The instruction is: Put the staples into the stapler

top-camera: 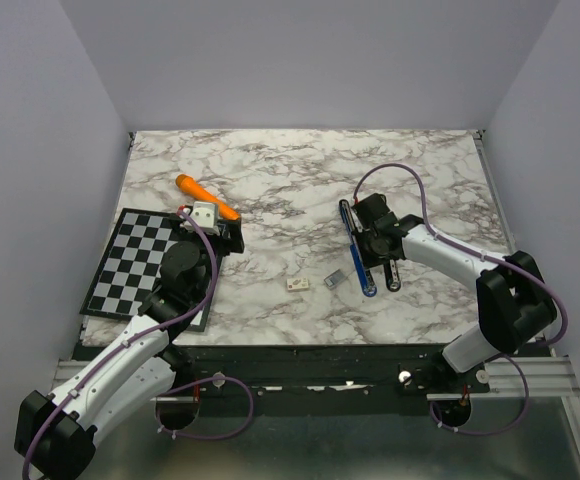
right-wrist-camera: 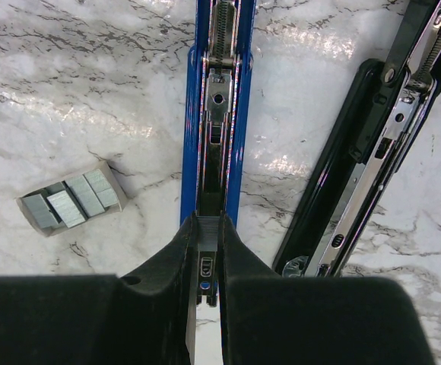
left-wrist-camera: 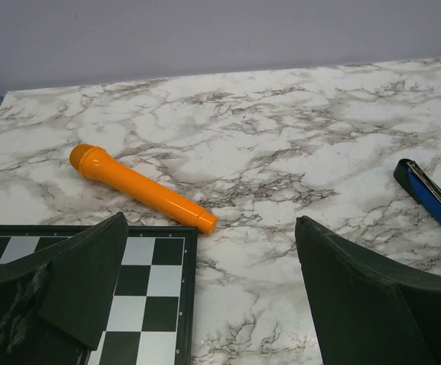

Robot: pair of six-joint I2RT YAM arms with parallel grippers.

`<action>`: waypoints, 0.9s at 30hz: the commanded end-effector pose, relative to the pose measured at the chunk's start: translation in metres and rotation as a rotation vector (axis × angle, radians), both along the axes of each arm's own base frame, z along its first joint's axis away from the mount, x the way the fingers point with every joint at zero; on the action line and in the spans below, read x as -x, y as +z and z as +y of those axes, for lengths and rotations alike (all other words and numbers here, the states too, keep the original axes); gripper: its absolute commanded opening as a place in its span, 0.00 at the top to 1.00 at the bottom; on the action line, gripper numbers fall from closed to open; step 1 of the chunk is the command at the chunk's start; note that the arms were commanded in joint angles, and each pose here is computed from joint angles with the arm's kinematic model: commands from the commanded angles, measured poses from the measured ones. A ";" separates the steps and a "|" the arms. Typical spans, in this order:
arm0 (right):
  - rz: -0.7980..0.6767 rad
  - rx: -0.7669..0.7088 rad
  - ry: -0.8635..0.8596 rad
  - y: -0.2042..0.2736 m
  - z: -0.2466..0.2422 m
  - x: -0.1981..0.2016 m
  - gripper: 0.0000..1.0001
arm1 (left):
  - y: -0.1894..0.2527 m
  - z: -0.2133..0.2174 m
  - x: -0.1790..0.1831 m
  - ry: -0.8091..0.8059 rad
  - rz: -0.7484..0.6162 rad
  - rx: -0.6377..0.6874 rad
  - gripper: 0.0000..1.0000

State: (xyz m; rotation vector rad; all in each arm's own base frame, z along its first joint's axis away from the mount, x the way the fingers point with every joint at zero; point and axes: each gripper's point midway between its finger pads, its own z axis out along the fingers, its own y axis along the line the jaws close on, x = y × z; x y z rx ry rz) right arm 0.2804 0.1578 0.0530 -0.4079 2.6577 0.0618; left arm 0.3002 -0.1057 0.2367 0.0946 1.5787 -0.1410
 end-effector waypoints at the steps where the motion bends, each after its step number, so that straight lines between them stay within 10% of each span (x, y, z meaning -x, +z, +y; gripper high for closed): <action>1: 0.008 0.002 0.014 -0.005 0.001 -0.001 0.87 | 0.009 -0.002 0.000 -0.011 -0.027 0.020 0.01; 27: 0.025 -0.016 -0.018 -0.010 0.001 0.003 0.87 | 0.010 -0.001 0.000 -0.011 -0.031 0.019 0.01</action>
